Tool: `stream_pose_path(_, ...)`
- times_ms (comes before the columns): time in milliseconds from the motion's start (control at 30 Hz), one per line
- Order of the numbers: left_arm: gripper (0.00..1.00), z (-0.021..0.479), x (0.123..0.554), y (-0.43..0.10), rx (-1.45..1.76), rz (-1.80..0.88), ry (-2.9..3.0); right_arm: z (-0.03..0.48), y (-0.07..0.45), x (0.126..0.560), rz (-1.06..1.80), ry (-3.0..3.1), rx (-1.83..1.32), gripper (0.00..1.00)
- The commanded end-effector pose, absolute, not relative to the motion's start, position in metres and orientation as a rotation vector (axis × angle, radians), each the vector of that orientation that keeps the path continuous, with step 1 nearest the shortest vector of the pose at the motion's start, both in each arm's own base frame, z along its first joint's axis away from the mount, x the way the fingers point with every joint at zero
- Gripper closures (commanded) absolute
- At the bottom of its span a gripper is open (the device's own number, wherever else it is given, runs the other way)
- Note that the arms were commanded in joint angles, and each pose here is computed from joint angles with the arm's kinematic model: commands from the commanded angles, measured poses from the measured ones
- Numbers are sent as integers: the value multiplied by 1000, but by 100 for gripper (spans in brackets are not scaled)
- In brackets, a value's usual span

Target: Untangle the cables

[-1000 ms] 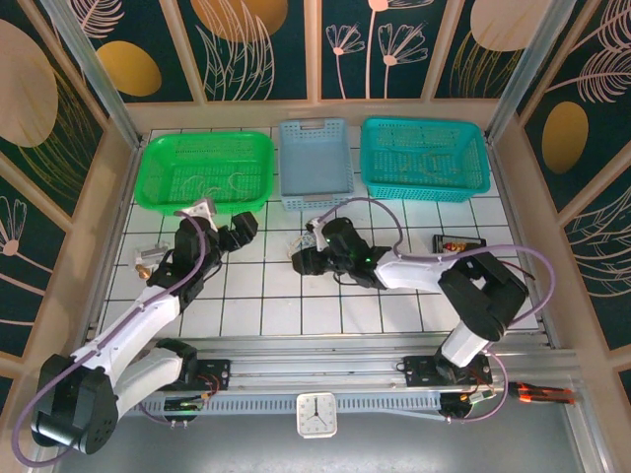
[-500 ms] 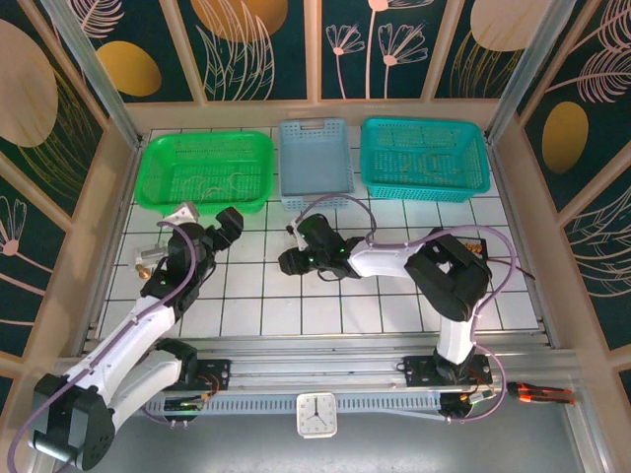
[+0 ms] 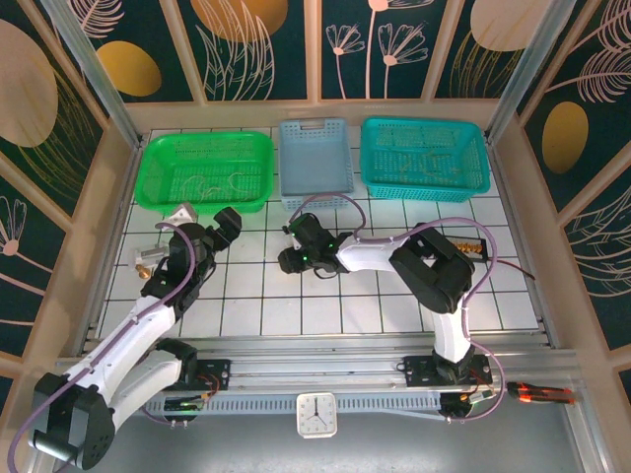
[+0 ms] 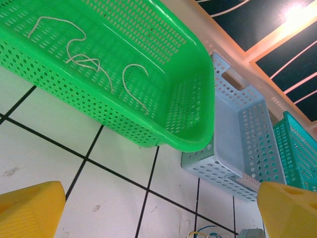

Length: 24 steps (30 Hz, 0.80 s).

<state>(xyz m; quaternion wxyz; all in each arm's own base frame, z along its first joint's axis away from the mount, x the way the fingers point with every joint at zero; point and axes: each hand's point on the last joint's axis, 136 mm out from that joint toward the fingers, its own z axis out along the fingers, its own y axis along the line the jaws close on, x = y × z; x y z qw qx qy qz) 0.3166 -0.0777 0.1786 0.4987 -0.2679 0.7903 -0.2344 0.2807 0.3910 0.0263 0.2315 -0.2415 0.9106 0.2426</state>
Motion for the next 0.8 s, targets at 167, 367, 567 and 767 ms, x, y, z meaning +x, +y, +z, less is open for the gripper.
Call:
stream_pose_path(167,1,177,319,-81,-658,-595,1905,7,381,248,531,2567,-859,62)
stream_pose_path(367,1,175,320,-83,-657,-602,1909,-1,371,232,362,2555,-980,65)
stream_pose_path(567,1,174,321,-85,-654,-617,1911,-12,360,243,195,2543,-984,73)
stream_pose_path(767,1,177,323,-88,-650,-633,1910,-22,356,250,87,2523,-1004,84)
